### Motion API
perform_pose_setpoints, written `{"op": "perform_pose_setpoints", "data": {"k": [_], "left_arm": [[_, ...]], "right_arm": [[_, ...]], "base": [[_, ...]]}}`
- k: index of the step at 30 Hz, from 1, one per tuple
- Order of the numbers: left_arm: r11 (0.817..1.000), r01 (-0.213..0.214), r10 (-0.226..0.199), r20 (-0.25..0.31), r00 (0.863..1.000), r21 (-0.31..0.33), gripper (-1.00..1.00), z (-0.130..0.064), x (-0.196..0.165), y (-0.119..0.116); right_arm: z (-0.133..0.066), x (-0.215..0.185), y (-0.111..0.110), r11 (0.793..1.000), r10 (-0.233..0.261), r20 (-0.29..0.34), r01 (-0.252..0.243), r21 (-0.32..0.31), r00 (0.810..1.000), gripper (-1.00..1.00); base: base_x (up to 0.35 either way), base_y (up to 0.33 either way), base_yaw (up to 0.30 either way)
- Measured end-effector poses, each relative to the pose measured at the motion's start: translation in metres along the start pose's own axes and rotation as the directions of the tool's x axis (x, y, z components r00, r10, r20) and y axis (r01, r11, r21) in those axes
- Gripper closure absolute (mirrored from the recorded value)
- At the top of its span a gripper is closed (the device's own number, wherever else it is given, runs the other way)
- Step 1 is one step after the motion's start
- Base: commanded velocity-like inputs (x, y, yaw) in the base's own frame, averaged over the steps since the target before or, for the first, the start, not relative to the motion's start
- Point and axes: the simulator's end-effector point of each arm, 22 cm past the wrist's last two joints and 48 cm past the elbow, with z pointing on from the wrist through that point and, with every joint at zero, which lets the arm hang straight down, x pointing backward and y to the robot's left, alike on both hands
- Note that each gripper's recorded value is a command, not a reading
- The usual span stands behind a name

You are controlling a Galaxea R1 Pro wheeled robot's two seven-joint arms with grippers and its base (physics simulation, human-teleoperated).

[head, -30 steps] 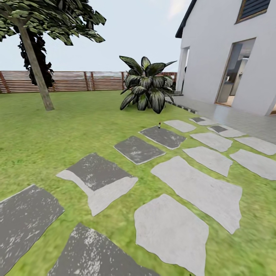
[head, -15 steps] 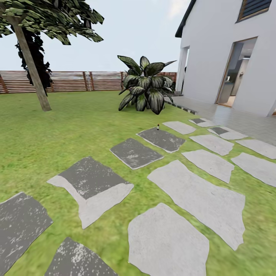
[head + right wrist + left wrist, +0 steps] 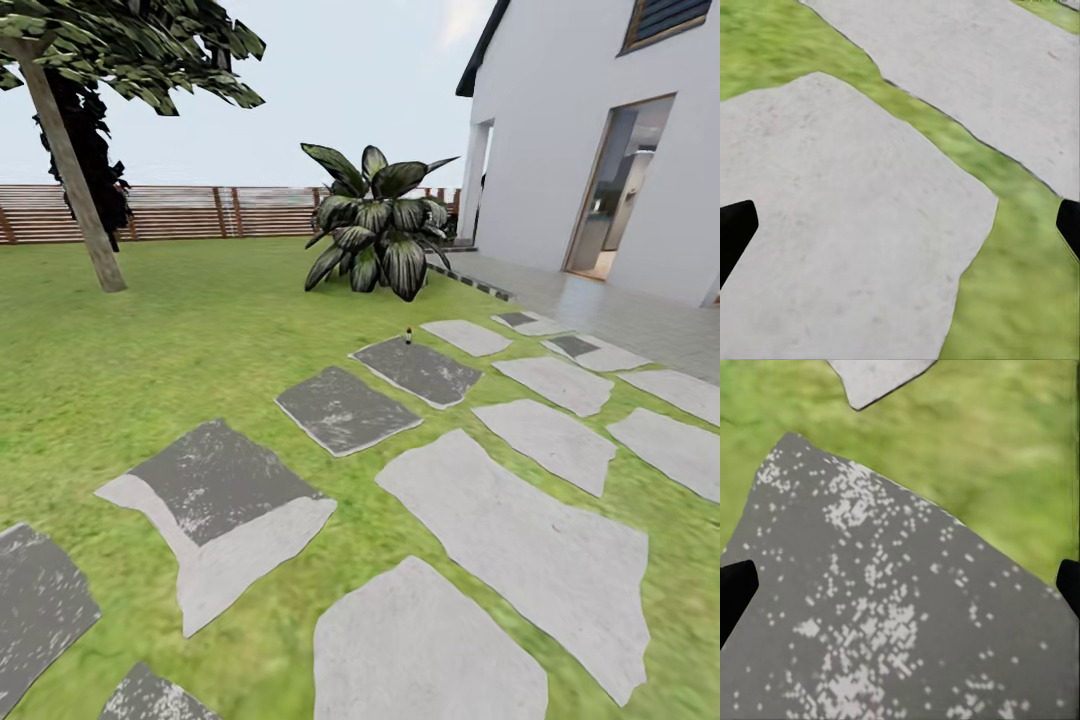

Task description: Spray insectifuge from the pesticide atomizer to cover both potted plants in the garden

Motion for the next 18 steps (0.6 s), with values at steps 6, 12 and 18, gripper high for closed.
{"op": "perform_pose_setpoints", "data": {"k": [6,12,18], "left_arm": [[1.000,0.000,0.000,0.000,1.000,-0.001,-1.00,0.0001,0.0000,0.0006],[1.000,0.000,0.000,0.000,1.000,-0.001,-1.00,0.0001,-0.0001,0.0007],[1.000,0.003,-0.003,0.000,1.000,-0.002,-1.00,0.0001,-0.0001,0.0010]], "right_arm": [[0.0003,-0.0010,0.0010,1.000,0.001,0.003,-0.001,-0.004,1.000,-1.00],[0.0003,-0.0011,0.0012,1.000,0.001,0.003,-0.001,-0.005,1.000,-1.00],[0.0002,-0.0011,0.0020,1.000,0.001,0.003,-0.001,-0.006,1.000,-1.00]], "base": [[0.291,-0.137,0.000],[0.298,-0.109,-0.062],[0.330,-0.022,-0.252]]}}
